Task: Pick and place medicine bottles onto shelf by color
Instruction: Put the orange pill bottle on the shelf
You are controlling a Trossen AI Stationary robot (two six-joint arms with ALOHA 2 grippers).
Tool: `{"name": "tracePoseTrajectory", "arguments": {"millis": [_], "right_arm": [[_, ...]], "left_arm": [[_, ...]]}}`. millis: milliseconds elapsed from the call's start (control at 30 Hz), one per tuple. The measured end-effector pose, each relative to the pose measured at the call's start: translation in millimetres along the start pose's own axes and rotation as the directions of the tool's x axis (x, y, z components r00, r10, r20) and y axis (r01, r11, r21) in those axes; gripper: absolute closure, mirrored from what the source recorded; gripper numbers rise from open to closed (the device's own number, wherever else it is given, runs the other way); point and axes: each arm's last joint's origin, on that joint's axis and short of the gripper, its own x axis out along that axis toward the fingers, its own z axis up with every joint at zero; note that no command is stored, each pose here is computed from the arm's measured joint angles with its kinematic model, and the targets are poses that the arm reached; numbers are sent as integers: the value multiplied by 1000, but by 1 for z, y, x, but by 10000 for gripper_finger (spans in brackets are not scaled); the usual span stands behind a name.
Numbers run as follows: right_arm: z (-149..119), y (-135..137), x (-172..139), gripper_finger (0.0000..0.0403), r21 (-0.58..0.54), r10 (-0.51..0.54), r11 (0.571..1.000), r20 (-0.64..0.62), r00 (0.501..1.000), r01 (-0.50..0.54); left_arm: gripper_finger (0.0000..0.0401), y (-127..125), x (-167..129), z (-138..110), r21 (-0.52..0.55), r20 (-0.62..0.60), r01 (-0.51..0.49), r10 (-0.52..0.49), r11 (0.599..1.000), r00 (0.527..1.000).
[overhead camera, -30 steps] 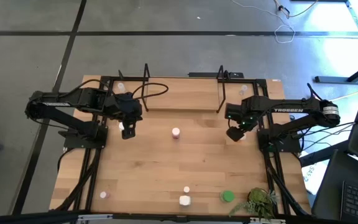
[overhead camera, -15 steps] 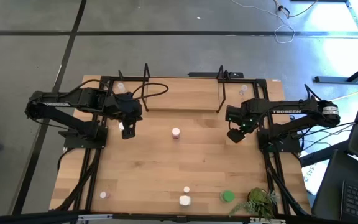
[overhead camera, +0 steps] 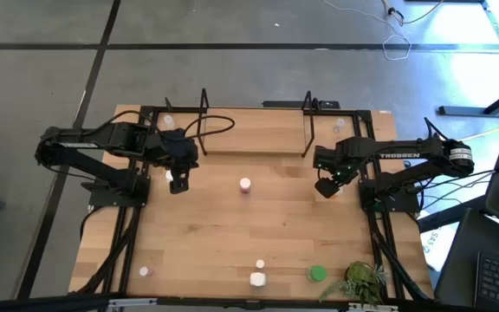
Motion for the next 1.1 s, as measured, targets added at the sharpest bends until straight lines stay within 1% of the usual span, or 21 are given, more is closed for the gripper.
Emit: {"name": "tracePoseTrajectory", "arguments": {"millis": [800,1100], "right_arm": [[1,0,0,149,0,-2,1000,16,1000,2],[6,3,7,149,-21,-41,999,-5,999,41]], "left_arm": [[401,0,0,0,8,0,0,0,1000,1000],[401,0,0,0,8,0,0,0,1000,1000]]}}
